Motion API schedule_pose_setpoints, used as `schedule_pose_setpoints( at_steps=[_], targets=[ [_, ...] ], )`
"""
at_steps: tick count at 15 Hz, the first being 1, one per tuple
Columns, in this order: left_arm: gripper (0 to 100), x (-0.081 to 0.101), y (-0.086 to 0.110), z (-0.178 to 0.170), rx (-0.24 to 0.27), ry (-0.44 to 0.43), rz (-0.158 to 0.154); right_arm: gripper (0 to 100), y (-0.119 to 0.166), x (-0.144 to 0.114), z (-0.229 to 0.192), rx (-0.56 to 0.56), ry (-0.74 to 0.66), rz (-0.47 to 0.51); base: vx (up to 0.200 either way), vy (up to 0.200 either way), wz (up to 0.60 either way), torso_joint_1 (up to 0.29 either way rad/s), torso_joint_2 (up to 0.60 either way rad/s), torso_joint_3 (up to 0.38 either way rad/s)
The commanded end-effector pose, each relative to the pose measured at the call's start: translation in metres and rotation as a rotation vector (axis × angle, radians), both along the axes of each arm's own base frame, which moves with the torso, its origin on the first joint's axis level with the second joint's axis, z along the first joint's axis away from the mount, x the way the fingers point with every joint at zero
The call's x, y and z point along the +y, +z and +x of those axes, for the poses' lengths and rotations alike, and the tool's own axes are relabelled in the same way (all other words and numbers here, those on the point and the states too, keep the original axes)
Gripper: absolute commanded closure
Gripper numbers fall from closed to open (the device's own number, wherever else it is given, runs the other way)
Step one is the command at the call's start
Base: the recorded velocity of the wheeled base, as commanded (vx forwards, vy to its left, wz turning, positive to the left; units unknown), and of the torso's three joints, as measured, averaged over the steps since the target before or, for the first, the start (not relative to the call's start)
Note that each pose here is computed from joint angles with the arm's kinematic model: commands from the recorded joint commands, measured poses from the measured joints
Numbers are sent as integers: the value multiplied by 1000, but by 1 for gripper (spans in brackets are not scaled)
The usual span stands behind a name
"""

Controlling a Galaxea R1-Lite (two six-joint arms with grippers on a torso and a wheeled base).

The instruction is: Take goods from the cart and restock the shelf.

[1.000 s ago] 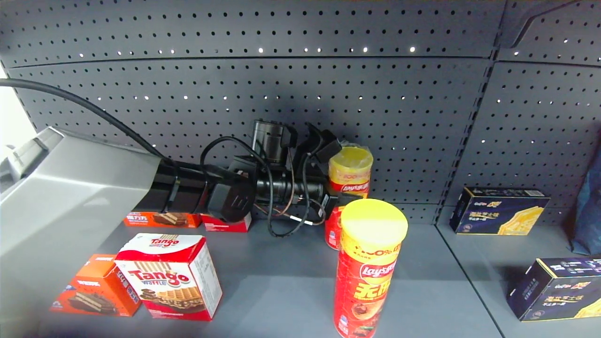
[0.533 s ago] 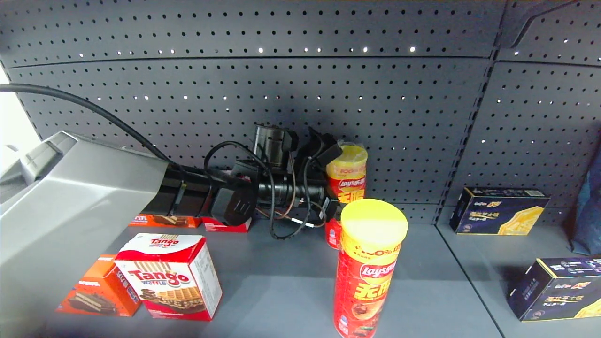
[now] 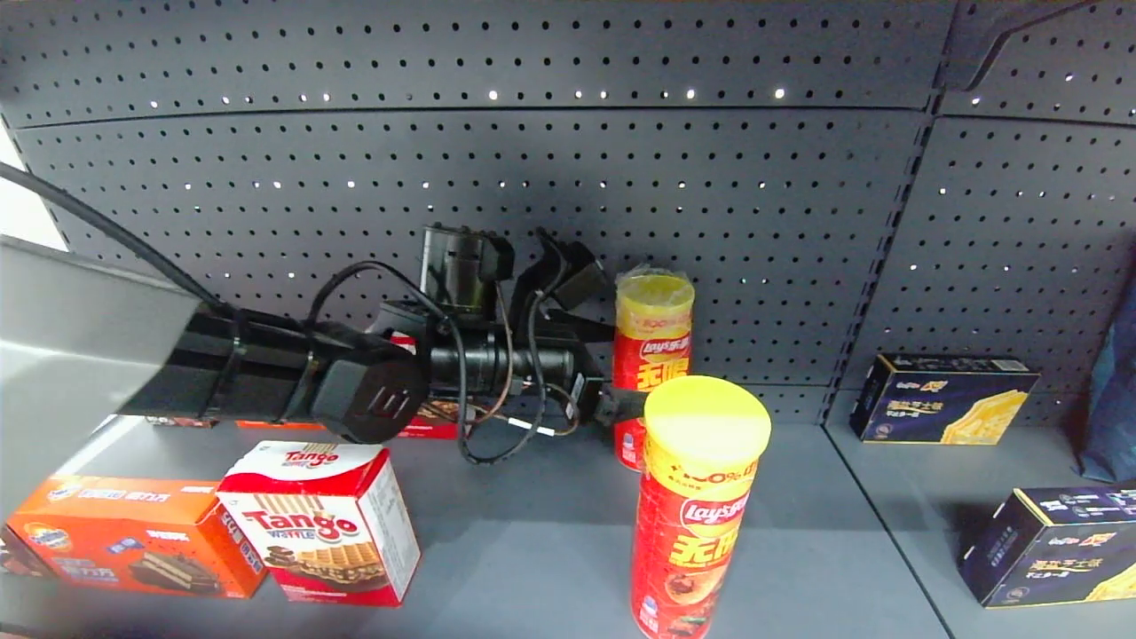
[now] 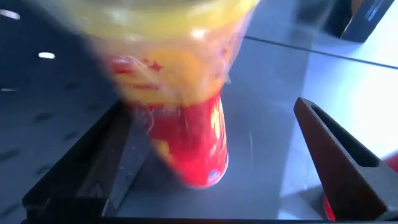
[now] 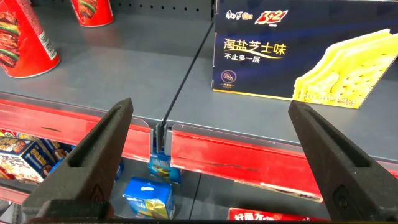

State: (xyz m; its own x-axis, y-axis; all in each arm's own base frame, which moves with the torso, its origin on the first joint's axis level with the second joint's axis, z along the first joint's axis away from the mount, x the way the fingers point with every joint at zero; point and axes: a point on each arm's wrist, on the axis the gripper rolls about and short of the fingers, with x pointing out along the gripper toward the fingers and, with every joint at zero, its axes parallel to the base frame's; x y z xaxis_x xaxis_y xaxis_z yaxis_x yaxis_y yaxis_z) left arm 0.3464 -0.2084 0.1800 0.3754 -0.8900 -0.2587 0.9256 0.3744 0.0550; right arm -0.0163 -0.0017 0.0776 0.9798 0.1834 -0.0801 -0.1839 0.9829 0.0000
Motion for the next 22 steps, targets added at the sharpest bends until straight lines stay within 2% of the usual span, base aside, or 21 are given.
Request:
schedule_pose_setpoints(
  at_steps=[1, 2, 3, 5, 7, 8, 9, 11, 12, 13, 16, 18, 19, 20, 21, 22],
  targets=[
    [0, 25, 33, -20, -60, 32, -32, 0, 0, 0, 0, 1, 1, 0, 0, 0, 0, 0, 0, 0],
    [0, 32, 37, -29, -62, 42, -32, 0, 0, 0, 0, 1, 1, 0, 0, 0, 0, 0, 0, 0],
    [0, 47, 39, -45, -52, 79, -21, 0, 0, 0, 0, 1, 1, 0, 0, 0, 0, 0, 0, 0],
    [0, 64, 41, -69, -21, 127, -24, 0, 0, 0, 0, 1, 1, 0, 0, 0, 0, 0, 0, 0],
    [0, 95, 53, -92, -61, 220, -47, 0, 0, 0, 0, 1, 1, 0, 0, 0, 0, 0, 0, 0],
    [0, 101, 55, -95, -71, 236, -51, 0, 0, 0, 0, 1, 1, 0, 0, 0, 0, 0, 0, 0],
    [0, 114, 65, -105, -109, 268, -67, 0, 0, 0, 0, 1, 1, 0, 0, 0, 0, 0, 0, 0],
    [0, 122, 79, -126, -162, 276, -89, 0, 0, 0, 0, 1, 1, 0, 0, 0, 0, 0, 0, 0],
    [0, 123, 79, -127, -165, 279, -90, 0, 0, 0, 0, 1, 1, 0, 0, 0, 0, 0, 0, 0],
    [0, 130, 83, -149, -197, 318, -95, 0, 0, 0, 0, 1, 1, 0, 0, 0, 0, 0, 0, 0],
    [0, 143, 69, -185, -195, 369, -82, 0, 0, 0, 0, 0, 13, -4, 0, 0, 0, 0, 0, 0],
    [0, 149, 56, -198, -181, 434, -60, 0, 2, 0, 0, -9, -4, 3, 0, 0, 0, 0, 0, 0],
    [0, 150, 56, -201, -186, 447, -64, 0, 40, 0, -3, -89, -29, 21, 0, 0, 0, 0, 0, 0],
    [0, 151, 54, -201, -182, 450, -61, 0, 97, 1, 6, -58, -25, 77, 0, 0, 0, 0, 0, 0],
    [0, 151, 50, -202, -174, 452, -51, 0, 118, 2, 14, 5, 4, 110, 0, 0, 0, 0, 0, 0],
    [0, 152, 50, -202, -177, 453, -50, 0, 129, 4, 15, -14, 89, 69, 0, 0, 0, 0, 0, 0]
  ],
)
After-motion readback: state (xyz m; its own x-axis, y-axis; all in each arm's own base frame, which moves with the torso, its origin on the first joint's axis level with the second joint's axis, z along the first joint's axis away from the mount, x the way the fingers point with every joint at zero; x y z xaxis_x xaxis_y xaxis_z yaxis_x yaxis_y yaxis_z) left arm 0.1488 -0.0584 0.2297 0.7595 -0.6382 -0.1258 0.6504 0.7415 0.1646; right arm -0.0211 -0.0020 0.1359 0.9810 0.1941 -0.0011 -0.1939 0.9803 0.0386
